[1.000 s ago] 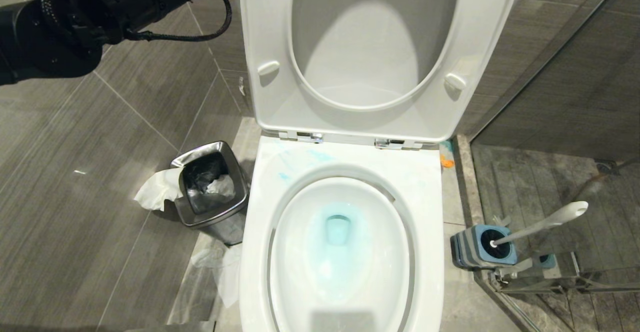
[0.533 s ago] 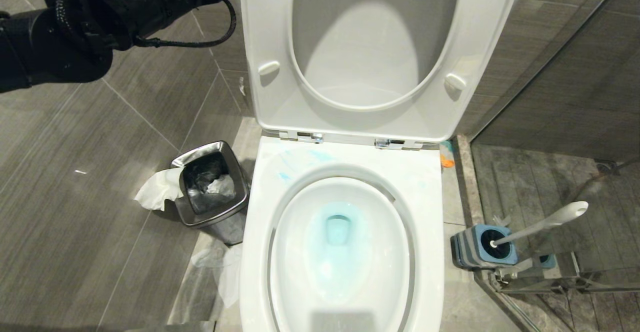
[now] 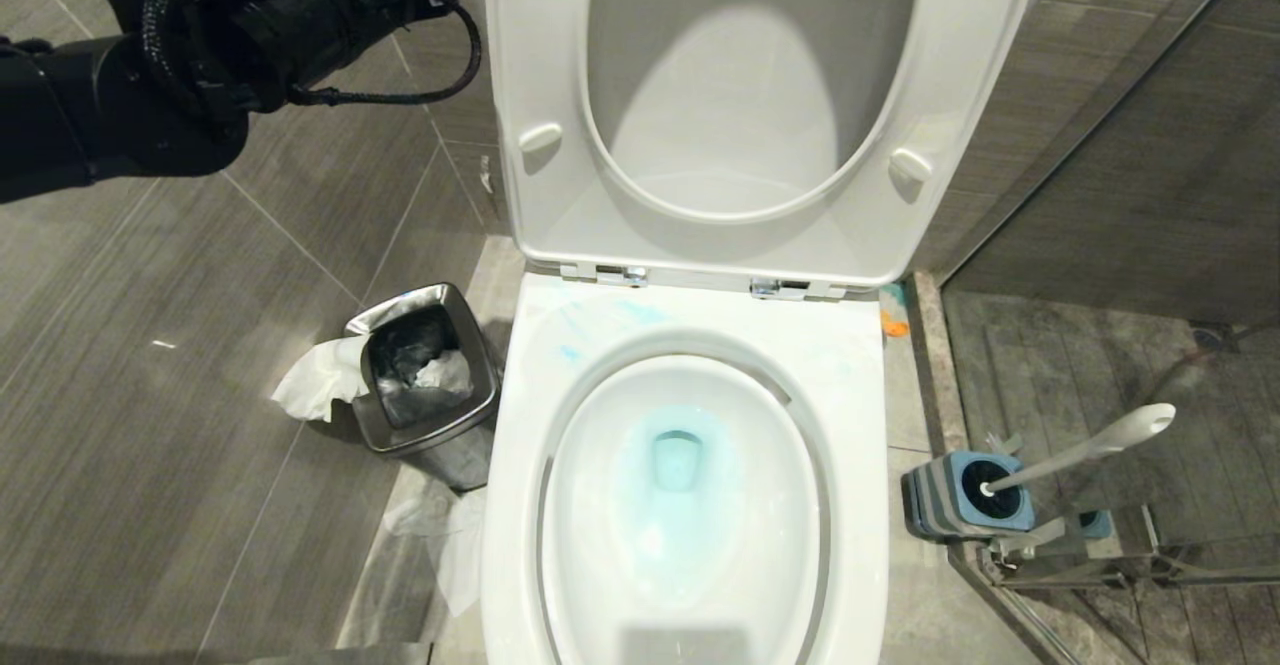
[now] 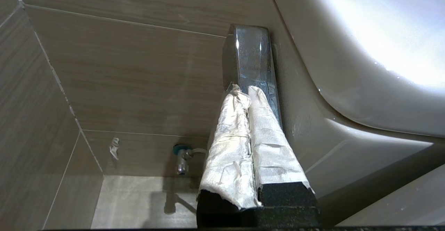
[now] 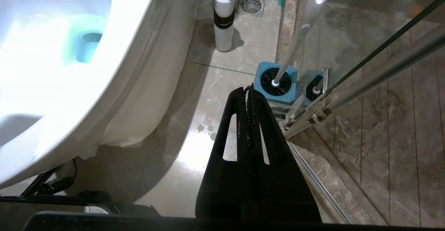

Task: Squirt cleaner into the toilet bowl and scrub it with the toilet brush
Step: Flush the toilet

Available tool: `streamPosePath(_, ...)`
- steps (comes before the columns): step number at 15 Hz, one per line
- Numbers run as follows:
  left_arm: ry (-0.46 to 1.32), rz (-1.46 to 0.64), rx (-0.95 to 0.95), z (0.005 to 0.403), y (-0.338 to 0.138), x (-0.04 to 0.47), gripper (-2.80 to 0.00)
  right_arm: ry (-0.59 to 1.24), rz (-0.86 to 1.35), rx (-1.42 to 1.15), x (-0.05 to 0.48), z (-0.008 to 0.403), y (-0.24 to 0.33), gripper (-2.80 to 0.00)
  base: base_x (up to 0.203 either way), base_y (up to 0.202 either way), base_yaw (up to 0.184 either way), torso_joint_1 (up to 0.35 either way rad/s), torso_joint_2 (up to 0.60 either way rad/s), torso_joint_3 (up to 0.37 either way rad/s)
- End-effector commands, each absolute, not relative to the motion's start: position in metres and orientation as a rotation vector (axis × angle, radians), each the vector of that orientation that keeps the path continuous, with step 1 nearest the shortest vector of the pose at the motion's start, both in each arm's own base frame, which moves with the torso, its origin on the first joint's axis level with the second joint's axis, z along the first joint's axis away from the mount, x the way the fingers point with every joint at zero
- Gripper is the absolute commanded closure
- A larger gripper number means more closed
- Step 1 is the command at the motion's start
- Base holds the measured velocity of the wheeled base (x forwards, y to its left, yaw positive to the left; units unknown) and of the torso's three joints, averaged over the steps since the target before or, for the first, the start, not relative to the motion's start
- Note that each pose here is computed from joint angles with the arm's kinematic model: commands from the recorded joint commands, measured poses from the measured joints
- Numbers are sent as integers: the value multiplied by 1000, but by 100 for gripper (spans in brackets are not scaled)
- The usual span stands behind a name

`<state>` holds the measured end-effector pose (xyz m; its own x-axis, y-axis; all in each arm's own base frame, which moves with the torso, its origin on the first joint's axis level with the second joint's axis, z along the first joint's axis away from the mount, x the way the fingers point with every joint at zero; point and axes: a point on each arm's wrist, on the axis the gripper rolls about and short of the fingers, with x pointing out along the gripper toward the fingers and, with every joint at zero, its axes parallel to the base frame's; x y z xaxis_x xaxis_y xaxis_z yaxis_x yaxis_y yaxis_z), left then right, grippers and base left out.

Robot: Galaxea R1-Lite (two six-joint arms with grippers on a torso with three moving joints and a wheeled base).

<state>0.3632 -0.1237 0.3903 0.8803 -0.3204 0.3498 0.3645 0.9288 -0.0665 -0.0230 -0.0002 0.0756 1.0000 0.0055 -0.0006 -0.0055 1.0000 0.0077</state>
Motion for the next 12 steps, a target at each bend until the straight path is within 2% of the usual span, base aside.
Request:
streamPosePath(1, -305, -372, -129, 378, -131, 374, 0, 2, 6, 8, -23, 76, 0, 0, 0, 0, 0, 0, 0, 0)
streamPosePath(12, -277, -376, -120, 361, -139, 388, 0, 2, 6, 8, -23, 76, 0, 0, 0, 0, 0, 0, 0, 0)
